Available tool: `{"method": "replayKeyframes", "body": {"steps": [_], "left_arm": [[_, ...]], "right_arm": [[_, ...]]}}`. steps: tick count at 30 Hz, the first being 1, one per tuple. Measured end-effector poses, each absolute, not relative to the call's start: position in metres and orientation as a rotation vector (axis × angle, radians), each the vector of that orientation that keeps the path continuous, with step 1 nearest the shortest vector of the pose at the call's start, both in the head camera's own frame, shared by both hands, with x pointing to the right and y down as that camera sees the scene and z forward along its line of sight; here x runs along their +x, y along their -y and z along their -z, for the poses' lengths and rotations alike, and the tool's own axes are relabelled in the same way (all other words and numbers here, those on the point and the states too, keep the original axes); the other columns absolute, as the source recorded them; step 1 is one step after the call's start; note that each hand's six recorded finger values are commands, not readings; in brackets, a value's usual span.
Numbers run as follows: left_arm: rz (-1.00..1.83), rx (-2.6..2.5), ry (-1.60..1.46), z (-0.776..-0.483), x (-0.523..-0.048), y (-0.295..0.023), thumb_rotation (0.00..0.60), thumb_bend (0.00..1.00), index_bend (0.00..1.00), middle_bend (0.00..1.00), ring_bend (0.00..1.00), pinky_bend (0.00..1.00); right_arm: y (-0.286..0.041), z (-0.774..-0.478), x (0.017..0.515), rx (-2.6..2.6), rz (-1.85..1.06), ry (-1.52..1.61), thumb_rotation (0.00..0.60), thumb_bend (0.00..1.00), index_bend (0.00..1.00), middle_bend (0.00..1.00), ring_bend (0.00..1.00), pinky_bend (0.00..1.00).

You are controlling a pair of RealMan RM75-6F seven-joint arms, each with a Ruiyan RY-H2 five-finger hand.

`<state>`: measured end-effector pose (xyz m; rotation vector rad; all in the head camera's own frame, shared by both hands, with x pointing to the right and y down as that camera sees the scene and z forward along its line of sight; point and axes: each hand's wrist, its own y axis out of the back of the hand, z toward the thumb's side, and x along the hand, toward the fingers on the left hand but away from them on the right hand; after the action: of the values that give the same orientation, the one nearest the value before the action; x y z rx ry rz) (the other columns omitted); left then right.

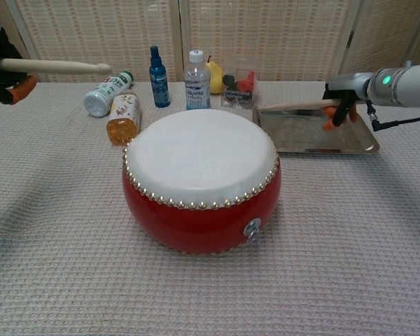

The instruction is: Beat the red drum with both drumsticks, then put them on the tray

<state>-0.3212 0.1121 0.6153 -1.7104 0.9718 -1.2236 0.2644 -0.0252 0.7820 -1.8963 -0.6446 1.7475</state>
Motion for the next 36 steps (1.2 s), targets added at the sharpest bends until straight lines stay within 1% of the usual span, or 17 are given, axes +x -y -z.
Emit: {"method": "replayKeyframes", "body": {"steps": [1,2,4,7,9,13,20,26,29,32,36], "left_arm": [[1.225,-1.711,-0.973,-0.616,-0.322,-0.112,0.6,0.55,1.0,1.0,1.0,1.0],[1.226,-1.712,-0.973,-0.616,-0.322,-0.112,0.6,0.55,1.0,1.0,1.0,1.0],[1.229,-1.712,-0.974,-0.616,-0.323,-0.112,0.6,0.55,1.0,1.0,1.0,1.0],[1.229,-1.713,-0.981,-0.616,-0.325,-0.112,0.6,0.55,1.0,1.0,1.0,1.0],[1.229,-1.714,-0.986,-0.616,-0.326,-0.112,0.6,0.55,1.0,1.0,1.0,1.0],[1.229,-1.711,-0.993,-0.615,-0.328,-0.112,0.6,0.55,1.0,1.0,1.0,1.0],[1.222,-1.705,-1.002,-0.613,-0.33,-0.111,0.6,0.55,1.0,1.0,1.0,1.0],[1.197,-1.709,-1.004,-0.608,-0.327,-0.11,0.6,0.55,1.0,1.0,1.0,1.0],[1.174,-1.72,-1.002,-0.604,-0.322,-0.11,0.6,0.55,1.0,1.0,1.0,1.0],[1.144,-1.738,-0.999,-0.6,-0.315,-0.111,0.6,0.55,1.0,1.0,1.0,1.0],[1.109,-1.747,-0.975,-0.597,-0.304,-0.112,0.6,0.55,1.0,1.0,1.0,1.0]], "right_arm": [[0.024,-0.785,0.263,-1.895,-1.752,0.639,0.6,0.21,0.66,0.49,0.37,0.45],[0.023,-0.787,0.261,-1.895,-1.755,0.632,0.6,0.2,0.63,0.47,0.35,0.43],[0.022,-0.791,0.258,-1.892,-1.759,0.618,0.6,0.18,0.52,0.42,0.28,0.38],[0.021,-0.794,0.254,-1.892,-1.758,0.617,0.6,0.16,0.42,0.36,0.22,0.34],[0.022,-0.794,0.253,-1.89,-1.758,0.619,0.6,0.15,0.36,0.33,0.19,0.32],[0.024,-0.794,0.252,-1.883,-1.75,0.622,0.6,0.15,0.33,0.31,0.15,0.29],[0.031,-0.786,0.253,-1.871,-1.717,0.621,0.6,0.15,0.32,0.3,0.14,0.29],[0.034,-0.773,0.247,-1.888,-1.629,0.615,0.6,0.15,0.32,0.3,0.14,0.29],[0.034,-0.76,0.243,-1.92,-1.568,0.613,0.6,0.15,0.32,0.3,0.14,0.29],[0.032,-0.741,0.243,-1.957,-1.504,0.619,0.6,0.15,0.32,0.3,0.14,0.29],[0.024,-0.705,0.248,-2.01,-1.425,0.646,0.6,0.15,0.32,0.3,0.14,0.29]]}}
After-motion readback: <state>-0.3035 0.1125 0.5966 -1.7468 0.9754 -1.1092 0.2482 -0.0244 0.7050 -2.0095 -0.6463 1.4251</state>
